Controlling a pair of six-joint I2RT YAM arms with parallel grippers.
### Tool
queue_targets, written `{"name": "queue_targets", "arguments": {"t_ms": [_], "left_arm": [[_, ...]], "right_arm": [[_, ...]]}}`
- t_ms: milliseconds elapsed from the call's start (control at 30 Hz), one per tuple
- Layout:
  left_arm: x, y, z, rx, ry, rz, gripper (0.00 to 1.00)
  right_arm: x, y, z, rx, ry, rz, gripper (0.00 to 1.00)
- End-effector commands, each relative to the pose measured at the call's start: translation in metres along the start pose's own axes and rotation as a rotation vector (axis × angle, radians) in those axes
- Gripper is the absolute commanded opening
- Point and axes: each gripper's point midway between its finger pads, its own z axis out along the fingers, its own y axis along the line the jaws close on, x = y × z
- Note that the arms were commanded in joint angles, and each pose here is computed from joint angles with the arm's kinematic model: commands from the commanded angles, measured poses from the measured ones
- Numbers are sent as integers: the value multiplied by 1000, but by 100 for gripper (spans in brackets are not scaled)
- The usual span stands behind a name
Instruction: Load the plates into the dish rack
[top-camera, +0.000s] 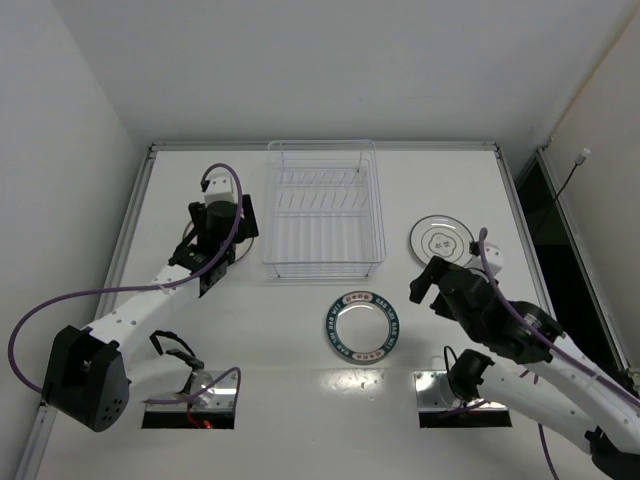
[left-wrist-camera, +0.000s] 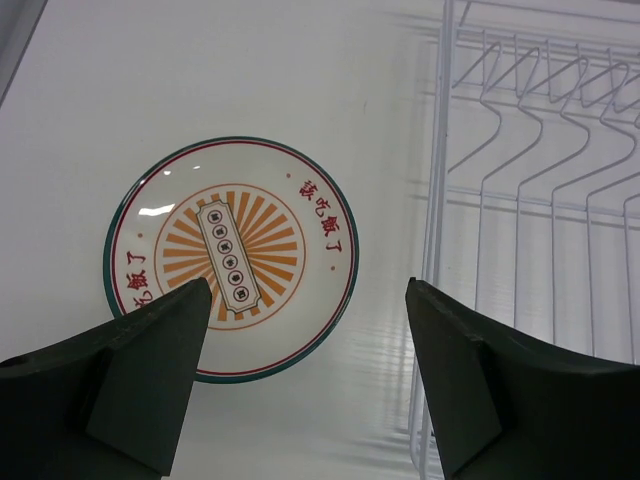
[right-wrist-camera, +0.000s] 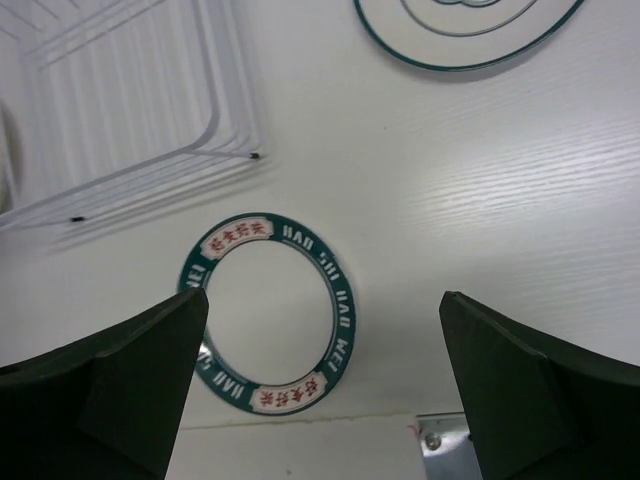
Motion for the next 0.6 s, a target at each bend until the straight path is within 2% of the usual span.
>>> {"name": "queue_targets", "arguments": {"t_ms": [0, 133, 267, 300, 333, 367, 400, 500, 533, 567], "left_arm": [[-21, -11, -5, 41, -55, -46, 76], [-28, -11, -9, 55, -72, -58, 76], [-31, -11, -11, 58, -80, -63, 76], [-34, -10, -14, 61, -90, -69, 76], [-34, -10, -14, 61, -90, -69, 76], [-39, -11, -16, 66, -105, -79, 76], [-42, -10, -18, 68, -113, -83, 76], [-45, -10, -20, 71, -122, -89, 76], [-44, -11, -20, 80, -120, -88, 76], [-44, -11, -20, 80, -119, -88, 76]], "right_arm": [[-12, -7, 12, 87, -70, -55, 100], [-58, 36, 17, 1, -222, -130, 100], [-99, 47, 36, -7, -307, -42, 100], [-112, 15, 57, 96, -306, -12, 100], [-105, 20, 72, 14, -217, 13, 100], [-107, 6, 86, 15, -178, 62, 100], [-108, -29, 109, 16, -100, 177, 97], [-123, -77, 123, -30, -111, 353, 94], [-117, -87, 132, -1, -79, 390, 89], [-128, -88, 134, 6, -82, 396, 86]]}}
